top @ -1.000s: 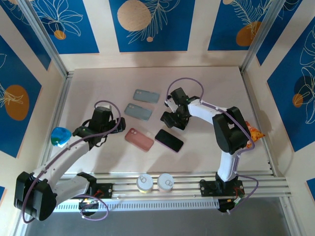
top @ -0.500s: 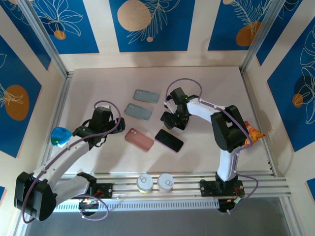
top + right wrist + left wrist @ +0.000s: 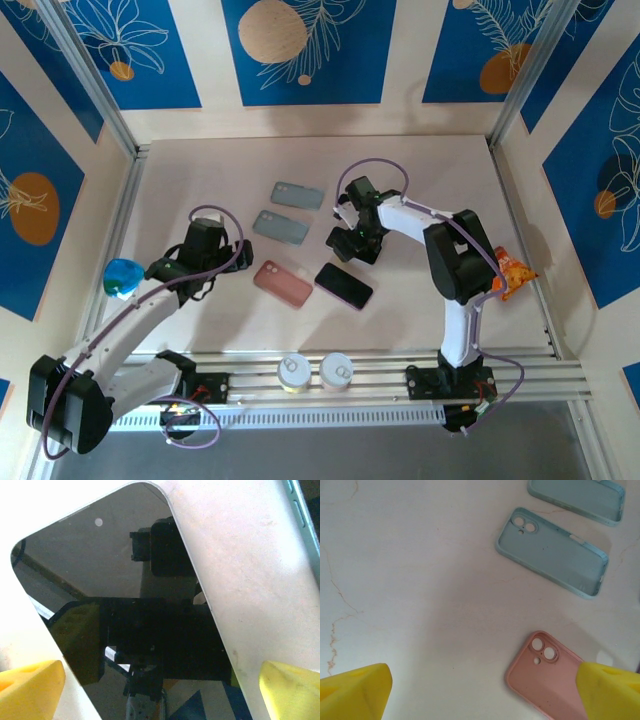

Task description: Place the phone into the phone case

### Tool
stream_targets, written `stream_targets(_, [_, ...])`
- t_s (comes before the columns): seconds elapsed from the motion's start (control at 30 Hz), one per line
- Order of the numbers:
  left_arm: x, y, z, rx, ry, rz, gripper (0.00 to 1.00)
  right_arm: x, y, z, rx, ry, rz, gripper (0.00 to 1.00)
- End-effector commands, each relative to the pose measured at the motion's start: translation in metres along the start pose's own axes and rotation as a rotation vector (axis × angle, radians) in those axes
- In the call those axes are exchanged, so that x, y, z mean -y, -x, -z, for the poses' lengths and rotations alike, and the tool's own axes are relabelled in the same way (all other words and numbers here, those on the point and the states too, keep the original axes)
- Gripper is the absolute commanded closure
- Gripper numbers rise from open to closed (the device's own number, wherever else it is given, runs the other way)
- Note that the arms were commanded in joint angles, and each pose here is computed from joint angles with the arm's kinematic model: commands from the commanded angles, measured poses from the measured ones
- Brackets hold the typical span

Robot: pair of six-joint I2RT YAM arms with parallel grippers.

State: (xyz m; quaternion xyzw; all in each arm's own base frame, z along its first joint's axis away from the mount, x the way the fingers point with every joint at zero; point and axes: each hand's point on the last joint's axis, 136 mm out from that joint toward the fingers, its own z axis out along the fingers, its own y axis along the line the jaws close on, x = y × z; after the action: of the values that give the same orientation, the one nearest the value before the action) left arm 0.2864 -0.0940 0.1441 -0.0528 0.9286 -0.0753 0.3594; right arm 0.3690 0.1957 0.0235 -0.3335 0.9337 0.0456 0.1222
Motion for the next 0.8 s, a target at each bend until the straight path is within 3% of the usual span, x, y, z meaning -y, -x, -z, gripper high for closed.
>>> stream_targets(0.0, [-0.002, 0.003, 0.007, 0.009, 0.017, -0.027, 0.05, -0.004, 0.0, -0.006, -0.029, 0.018, 0.019, 0.01])
stream_targets(0.4, [-0.002, 0.007, 0.008, 0.016, 0.025, -0.036, 0.04, 0.001, 0.002, -0.003, -0.076, -0.007, -0.105, 0.0])
stream_targets(0.57, [-0.002, 0.006, 0.005, 0.007, 0.027, -0.048, 0.04, -0.01, -0.004, 0.003, -0.097, 0.02, -0.185, 0.09])
stream_targets(0.77, [-0.001, 0.002, 0.001, -0.005, 0.019, -0.043, 0.04, -0.011, -0.016, 0.003, -0.155, -0.017, -0.26, 0.09])
